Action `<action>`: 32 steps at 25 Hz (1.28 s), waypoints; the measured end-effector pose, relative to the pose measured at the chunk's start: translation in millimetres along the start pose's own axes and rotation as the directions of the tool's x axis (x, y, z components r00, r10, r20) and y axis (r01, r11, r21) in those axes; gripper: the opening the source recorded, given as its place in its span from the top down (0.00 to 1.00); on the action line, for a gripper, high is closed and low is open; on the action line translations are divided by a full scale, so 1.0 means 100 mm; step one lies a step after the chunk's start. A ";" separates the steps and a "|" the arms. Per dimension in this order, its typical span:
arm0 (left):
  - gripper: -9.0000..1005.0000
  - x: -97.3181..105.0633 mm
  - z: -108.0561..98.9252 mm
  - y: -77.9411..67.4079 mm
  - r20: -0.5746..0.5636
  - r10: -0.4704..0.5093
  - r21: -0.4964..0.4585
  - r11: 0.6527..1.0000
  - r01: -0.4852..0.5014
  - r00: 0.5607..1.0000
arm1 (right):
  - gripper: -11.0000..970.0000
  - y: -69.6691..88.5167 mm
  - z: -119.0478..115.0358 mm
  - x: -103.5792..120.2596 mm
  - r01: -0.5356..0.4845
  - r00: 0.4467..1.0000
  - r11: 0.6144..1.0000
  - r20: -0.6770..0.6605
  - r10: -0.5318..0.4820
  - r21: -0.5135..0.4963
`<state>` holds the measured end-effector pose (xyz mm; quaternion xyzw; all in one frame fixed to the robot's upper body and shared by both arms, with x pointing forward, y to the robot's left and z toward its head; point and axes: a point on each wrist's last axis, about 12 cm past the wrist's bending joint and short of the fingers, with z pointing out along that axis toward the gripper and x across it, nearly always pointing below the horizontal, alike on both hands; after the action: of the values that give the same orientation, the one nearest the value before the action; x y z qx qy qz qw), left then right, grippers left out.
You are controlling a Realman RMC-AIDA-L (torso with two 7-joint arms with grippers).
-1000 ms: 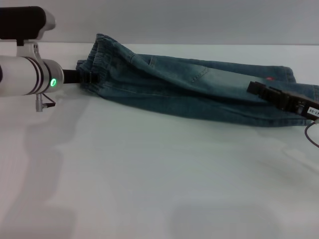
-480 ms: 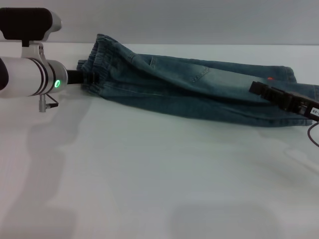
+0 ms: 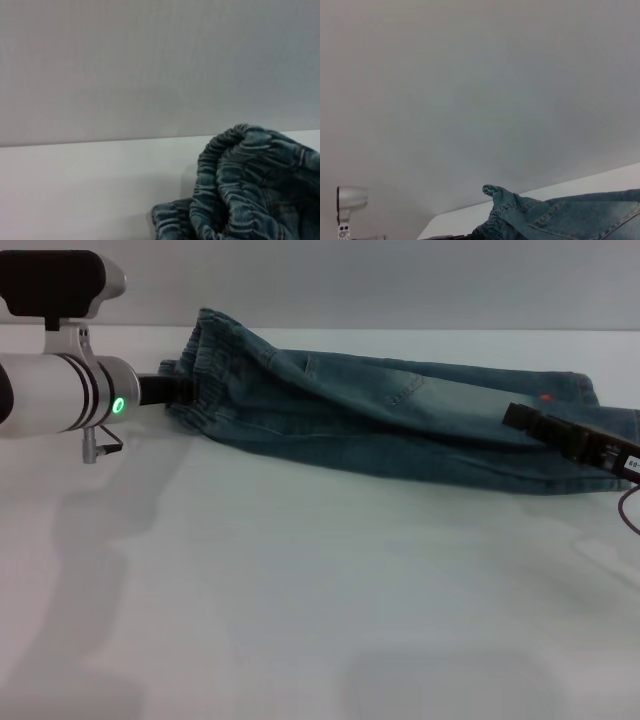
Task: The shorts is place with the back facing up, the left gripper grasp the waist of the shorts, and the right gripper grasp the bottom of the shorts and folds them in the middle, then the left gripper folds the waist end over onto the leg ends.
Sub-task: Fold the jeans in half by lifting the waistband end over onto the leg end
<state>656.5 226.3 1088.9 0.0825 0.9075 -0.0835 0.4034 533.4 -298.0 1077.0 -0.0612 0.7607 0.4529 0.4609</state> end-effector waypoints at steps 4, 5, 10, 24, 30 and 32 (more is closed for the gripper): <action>0.81 -0.03 -0.05 0.00 0.022 -0.005 0.010 1.000 0.005 1.000 | 0.79 0.00 0.00 0.00 -0.004 1.000 1.000 0.000 0.004 -0.001; 0.82 -0.03 -0.06 0.01 0.027 -0.006 0.012 1.000 0.006 1.000 | 0.79 0.00 0.00 0.00 -0.005 1.000 1.000 0.000 0.005 -0.002; 0.84 -0.08 -0.14 0.01 0.047 -0.006 0.025 1.000 0.005 0.999 | 0.80 0.00 0.00 0.00 -0.007 1.000 1.000 0.000 0.007 -0.003; 0.88 -0.30 -0.47 -0.16 0.142 0.008 0.091 0.996 -0.021 0.990 | 0.83 -0.03 0.09 0.02 -0.033 0.999 0.999 -0.023 0.033 0.014; 0.88 -0.39 -0.65 -0.24 0.191 0.018 0.115 0.993 -0.041 0.981 | 0.84 0.01 0.29 0.11 -0.052 0.994 0.999 -0.092 0.051 -0.013; 0.88 -0.41 -0.70 -0.26 0.202 0.026 0.122 0.991 -0.052 0.979 | 0.84 0.04 0.40 0.15 -0.059 0.991 0.998 -0.123 0.057 -0.020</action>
<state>627.6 212.7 1168.4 0.1168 0.8533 -0.1406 0.4882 548.5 -261.5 1061.4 -0.0722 0.7835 0.4706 0.3993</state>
